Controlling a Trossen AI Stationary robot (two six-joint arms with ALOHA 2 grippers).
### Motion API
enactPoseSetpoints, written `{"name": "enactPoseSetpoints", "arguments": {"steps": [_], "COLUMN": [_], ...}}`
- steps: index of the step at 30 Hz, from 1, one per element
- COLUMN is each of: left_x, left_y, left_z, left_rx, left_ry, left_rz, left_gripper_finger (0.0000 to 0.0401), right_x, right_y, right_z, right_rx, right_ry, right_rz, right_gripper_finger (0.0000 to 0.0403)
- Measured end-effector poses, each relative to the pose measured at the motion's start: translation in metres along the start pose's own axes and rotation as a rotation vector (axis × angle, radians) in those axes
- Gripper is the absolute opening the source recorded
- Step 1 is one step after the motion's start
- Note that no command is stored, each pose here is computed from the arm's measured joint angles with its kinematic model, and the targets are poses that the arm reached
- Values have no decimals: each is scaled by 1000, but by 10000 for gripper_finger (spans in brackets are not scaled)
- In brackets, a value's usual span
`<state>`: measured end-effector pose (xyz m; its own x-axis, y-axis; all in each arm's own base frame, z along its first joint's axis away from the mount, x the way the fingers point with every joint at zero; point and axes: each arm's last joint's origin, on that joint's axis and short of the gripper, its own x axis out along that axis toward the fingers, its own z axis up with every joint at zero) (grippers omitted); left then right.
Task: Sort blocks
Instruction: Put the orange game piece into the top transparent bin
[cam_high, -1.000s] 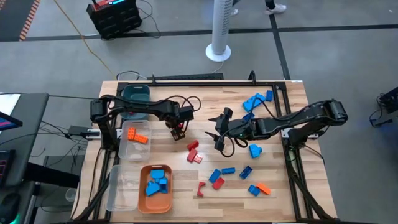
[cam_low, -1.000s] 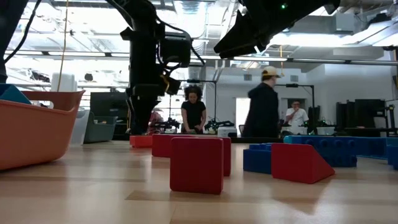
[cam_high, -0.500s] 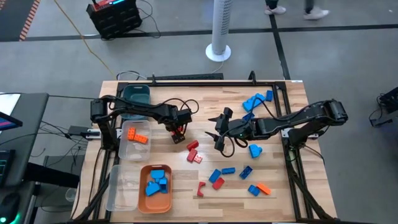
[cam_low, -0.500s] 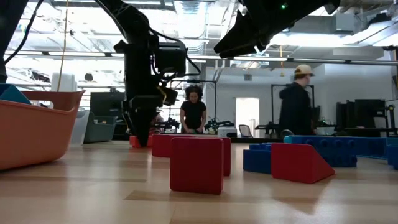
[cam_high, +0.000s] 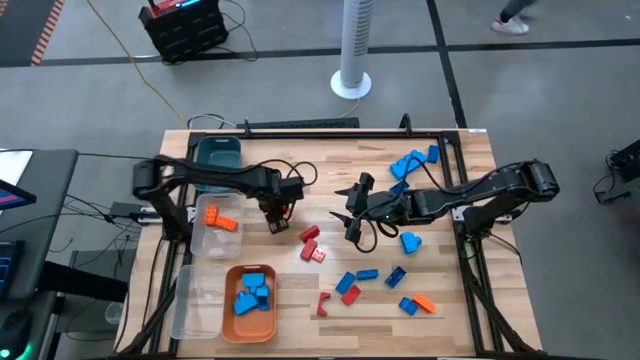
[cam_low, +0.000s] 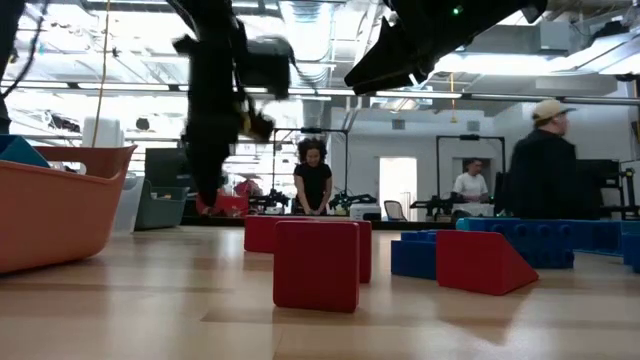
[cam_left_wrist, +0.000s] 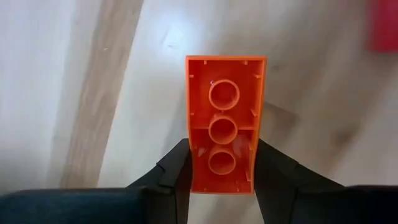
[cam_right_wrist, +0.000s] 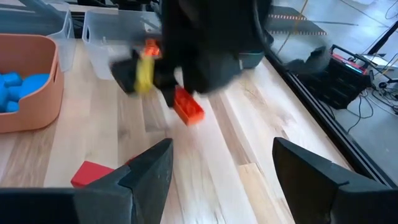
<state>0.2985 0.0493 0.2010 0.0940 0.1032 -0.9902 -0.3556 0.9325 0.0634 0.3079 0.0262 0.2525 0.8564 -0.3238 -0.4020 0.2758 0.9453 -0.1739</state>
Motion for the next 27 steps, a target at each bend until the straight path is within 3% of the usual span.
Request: {"name": "enactPoseSetpoints", "arguments": {"steps": [6,9,17,21,27], "left_x": [-67,-86,-66,-63,-84], "left_y": [-19,-23,-14,-7,-7], "left_z": [-50,-82,-158,-169,-164], "left_rx": [-56,-128,-275,-316,-275], "left_ry": [-49,-74,11,-15,-94], "left_rz": [14,51,101,92,38], "left_gripper_finger": [122,122,140,181,228], "right_x": [0,0,2,2,2], "right_y": [0,-1,-5,-5,-5], "right_z": [-3,-5,-3,-2,-2], "right_rx": [-8,-12,18,29,49], "right_ry": [33,45,27,23,23], "right_rz": [-1,-4,-16,-15,-16], "right_gripper_finger": [280,280,280,280,280]}}
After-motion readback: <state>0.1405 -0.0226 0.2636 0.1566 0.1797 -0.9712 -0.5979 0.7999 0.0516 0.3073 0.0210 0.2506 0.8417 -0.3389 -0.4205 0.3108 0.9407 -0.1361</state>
